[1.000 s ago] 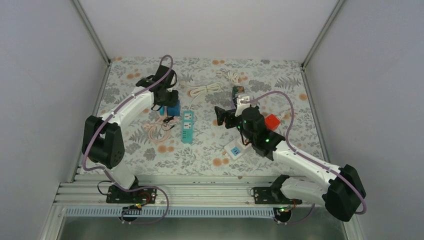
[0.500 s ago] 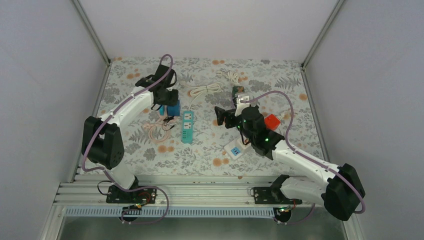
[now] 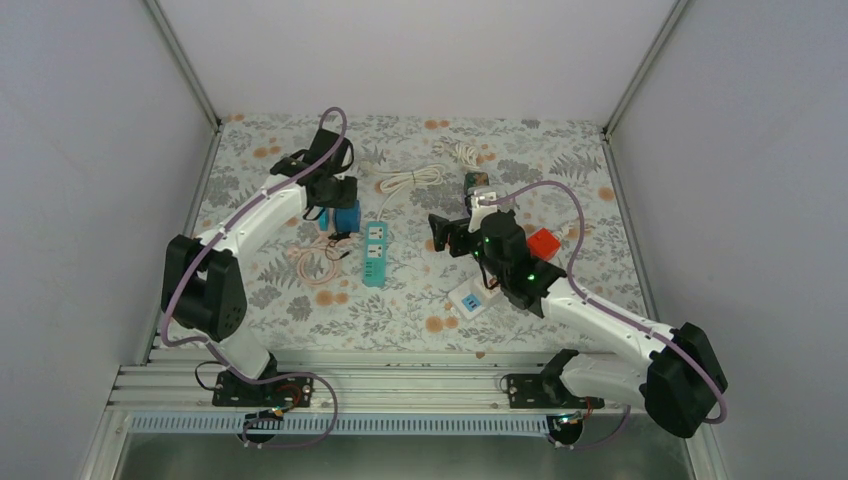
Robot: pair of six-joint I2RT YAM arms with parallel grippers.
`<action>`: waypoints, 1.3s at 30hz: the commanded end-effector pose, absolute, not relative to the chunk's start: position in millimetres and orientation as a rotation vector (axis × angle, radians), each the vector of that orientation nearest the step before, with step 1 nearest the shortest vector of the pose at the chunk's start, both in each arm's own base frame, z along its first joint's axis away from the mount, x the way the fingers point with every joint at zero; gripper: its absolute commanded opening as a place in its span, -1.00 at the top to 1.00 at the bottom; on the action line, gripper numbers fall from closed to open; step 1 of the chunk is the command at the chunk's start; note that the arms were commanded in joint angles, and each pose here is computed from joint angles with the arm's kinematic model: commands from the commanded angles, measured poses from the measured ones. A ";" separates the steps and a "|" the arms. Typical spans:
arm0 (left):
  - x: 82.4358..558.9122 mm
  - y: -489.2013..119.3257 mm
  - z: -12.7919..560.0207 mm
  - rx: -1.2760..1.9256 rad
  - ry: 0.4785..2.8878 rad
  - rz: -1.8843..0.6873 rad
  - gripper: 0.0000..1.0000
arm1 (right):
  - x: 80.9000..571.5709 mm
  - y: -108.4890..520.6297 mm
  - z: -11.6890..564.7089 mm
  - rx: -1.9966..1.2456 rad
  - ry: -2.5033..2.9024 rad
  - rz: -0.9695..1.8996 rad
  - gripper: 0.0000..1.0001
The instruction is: Insert the plug
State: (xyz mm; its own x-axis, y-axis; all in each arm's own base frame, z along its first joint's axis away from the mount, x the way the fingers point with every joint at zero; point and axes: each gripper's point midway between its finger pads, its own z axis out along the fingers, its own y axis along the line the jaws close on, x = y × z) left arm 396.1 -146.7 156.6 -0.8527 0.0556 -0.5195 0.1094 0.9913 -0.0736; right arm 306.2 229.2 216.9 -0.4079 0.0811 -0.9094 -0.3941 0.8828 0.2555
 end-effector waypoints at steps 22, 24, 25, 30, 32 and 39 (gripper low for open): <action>392.6 -148.0 117.8 0.120 2.643 -0.133 0.85 | 309.5 225.0 209.5 -0.197 1.934 0.532 -0.99; 390.5 -145.8 115.7 0.111 2.656 -0.120 0.85 | 309.4 224.8 209.2 -0.198 1.935 0.530 -0.99; 389.1 -144.0 115.0 0.103 2.663 -0.108 0.85 | 309.4 224.7 209.6 -0.197 1.934 0.530 -0.99; 382.1 -130.5 110.7 0.054 2.714 -0.003 0.85 | 309.9 224.6 207.7 -0.197 1.937 0.528 -0.99; 378.8 -122.6 106.4 0.044 2.737 0.077 0.85 | 310.2 224.7 206.8 -0.196 1.940 0.527 -0.99; 367.9 -118.0 95.1 0.041 2.808 0.145 0.86 | 310.9 225.1 205.9 -0.195 1.942 0.530 -0.99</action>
